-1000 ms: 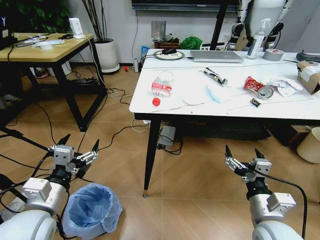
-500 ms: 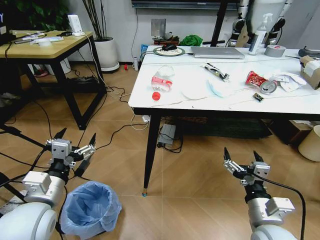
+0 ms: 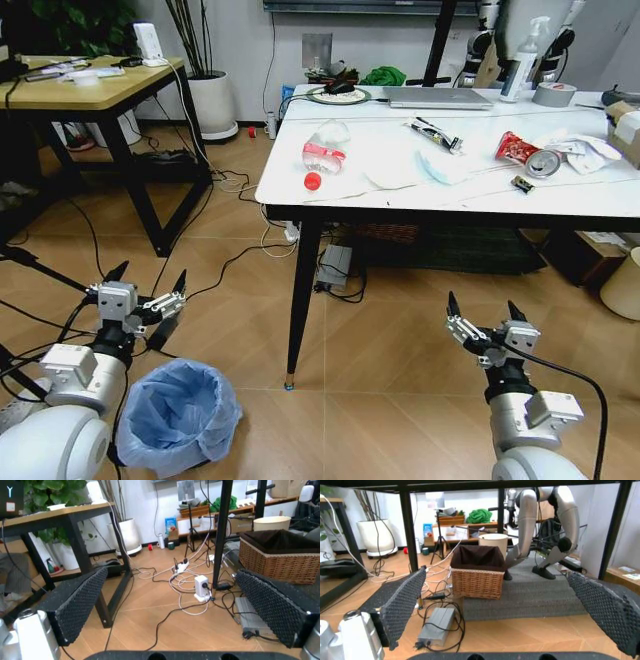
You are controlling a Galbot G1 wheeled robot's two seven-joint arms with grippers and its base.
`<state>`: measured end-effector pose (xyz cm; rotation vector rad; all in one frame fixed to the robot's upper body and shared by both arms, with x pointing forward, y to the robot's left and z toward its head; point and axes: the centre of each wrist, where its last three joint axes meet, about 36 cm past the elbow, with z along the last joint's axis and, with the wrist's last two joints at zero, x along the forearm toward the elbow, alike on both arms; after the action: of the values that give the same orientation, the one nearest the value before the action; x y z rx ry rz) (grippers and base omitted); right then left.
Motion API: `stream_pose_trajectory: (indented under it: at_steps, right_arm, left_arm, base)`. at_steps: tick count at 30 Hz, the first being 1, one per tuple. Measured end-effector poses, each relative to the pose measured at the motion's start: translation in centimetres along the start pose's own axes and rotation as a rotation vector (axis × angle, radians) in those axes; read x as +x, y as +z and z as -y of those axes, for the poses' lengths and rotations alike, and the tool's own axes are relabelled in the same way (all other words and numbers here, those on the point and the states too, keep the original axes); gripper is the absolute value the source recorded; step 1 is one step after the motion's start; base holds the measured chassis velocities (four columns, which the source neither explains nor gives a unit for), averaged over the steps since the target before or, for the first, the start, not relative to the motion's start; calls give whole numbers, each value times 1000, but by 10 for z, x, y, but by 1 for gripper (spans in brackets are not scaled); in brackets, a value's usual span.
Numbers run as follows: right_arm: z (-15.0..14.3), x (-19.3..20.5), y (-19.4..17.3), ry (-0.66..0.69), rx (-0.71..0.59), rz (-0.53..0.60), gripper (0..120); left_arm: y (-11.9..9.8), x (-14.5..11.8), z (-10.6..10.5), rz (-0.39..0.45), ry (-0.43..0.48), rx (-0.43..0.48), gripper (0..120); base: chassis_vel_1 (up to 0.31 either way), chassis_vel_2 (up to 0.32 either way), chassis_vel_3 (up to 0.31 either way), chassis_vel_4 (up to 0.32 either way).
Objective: Pick up the trash bin and place the trash from the table into it.
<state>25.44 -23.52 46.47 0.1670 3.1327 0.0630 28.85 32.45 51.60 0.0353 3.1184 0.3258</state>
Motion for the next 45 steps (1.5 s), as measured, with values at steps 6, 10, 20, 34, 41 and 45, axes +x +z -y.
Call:
stream_pose_trajectory:
  at_steps: [6, 10, 20, 34, 41, 45]
  right_arm:
    - [-2, -1, -1, -16, 0, -8, 100]
    - [-6, 1, 5, -22, -2, -26, 100]
    - [-7, 1, 9, -26, -2, -32, 100]
    - [-7, 0, 11, -28, 2, -35, 100]
    - [-7, 1, 12, -26, 1, -39, 100]
    - [-8, 1, 13, -27, -2, -45, 100]
  left_arm:
    - [0, 0, 0, -1, 1, 2, 100]
    - [3, 2, 1, -13, 5, 7, 100]
    - [2, 3, 3, -13, 30, 1, 100]
    - [1, 4, 3, -14, 37, -3, 100]
    - [4, 5, 2, -25, 43, -1, 100]
    - [6, 3, -1, -29, 53, -3, 100]
  base:
    - [0, 0, 0, 0]
    - [0, 0, 0, 0]
    - [0, 0, 0, 0]
    - [0, 0, 0, 0]
    - [0, 0, 0, 0]
    - [0, 0, 0, 0]
